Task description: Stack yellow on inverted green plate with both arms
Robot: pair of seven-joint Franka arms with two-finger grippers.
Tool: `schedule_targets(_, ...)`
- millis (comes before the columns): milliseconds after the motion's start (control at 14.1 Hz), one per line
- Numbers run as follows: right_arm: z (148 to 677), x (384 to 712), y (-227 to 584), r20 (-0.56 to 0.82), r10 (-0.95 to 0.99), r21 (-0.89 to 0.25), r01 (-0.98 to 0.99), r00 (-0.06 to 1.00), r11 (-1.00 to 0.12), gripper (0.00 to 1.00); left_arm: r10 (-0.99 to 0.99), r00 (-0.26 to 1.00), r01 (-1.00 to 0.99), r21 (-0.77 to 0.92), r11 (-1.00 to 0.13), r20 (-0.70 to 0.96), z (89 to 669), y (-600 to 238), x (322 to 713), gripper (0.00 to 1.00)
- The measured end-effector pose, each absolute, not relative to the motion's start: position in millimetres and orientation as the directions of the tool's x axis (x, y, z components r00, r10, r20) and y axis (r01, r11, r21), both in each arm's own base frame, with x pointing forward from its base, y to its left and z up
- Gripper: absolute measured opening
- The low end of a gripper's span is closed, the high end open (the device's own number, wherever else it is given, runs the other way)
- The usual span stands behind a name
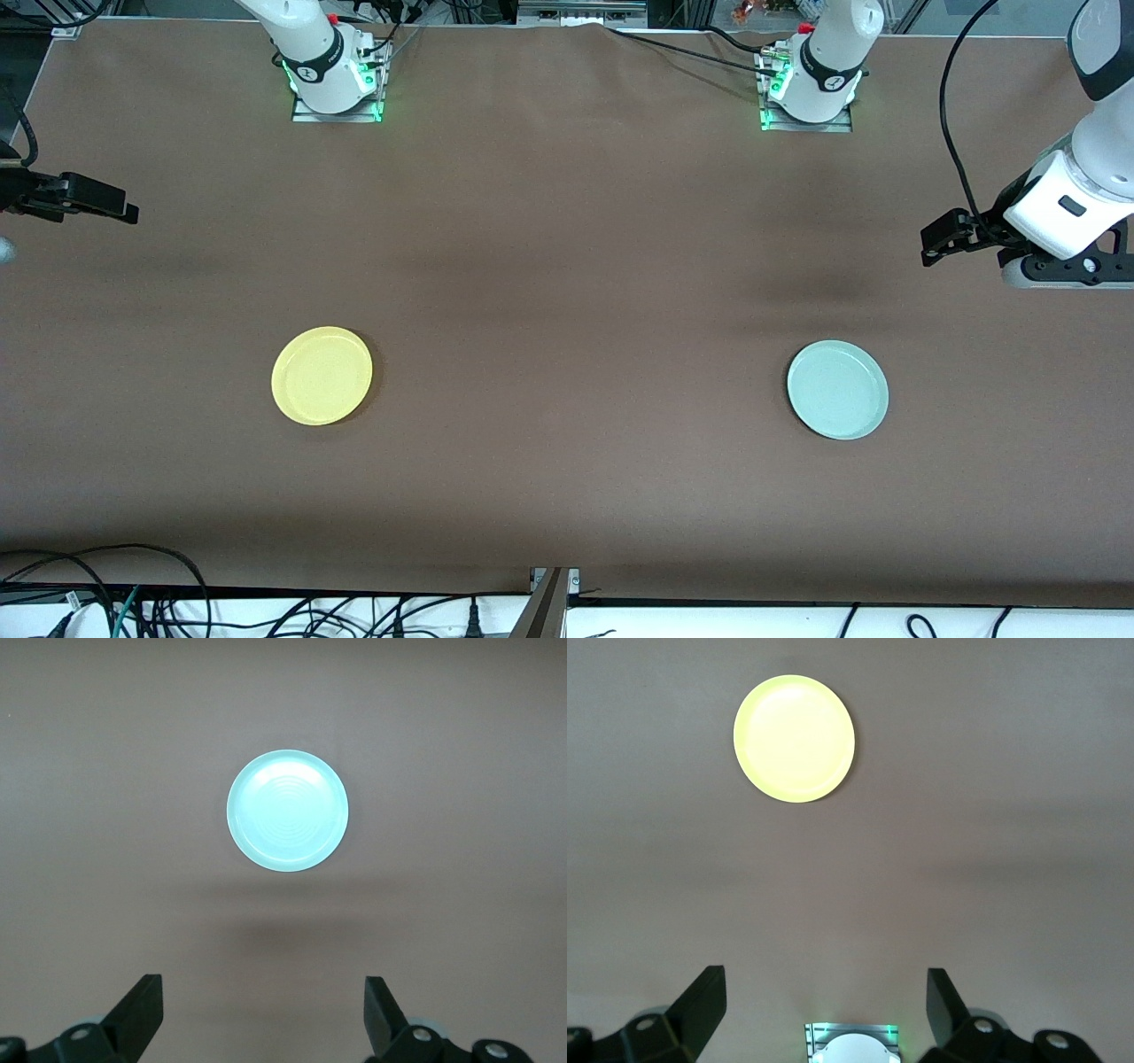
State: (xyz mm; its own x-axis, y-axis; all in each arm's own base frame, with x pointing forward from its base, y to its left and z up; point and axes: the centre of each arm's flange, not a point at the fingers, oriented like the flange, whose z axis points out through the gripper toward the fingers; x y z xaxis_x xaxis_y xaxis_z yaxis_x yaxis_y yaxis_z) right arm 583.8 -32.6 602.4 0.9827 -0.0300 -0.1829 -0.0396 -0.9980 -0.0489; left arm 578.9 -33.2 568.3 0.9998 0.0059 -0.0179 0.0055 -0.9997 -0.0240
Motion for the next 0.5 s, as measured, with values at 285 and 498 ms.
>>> schedule_targets(285,603,588,-33,-0.160,-0.032,-0.049,-0.041,0.987,-0.998,1.00,0.006,1.000,0.006,-0.024,-1.000,-0.012,569,-33,580,1.00)
schedule_targets(498,600,589,-34,-0.160,-0.030,-0.050,-0.038,0.987,-0.998,1.00,0.001,1.000,0.001,-0.020,-1.000,0.014,555,-36,594,1.00)
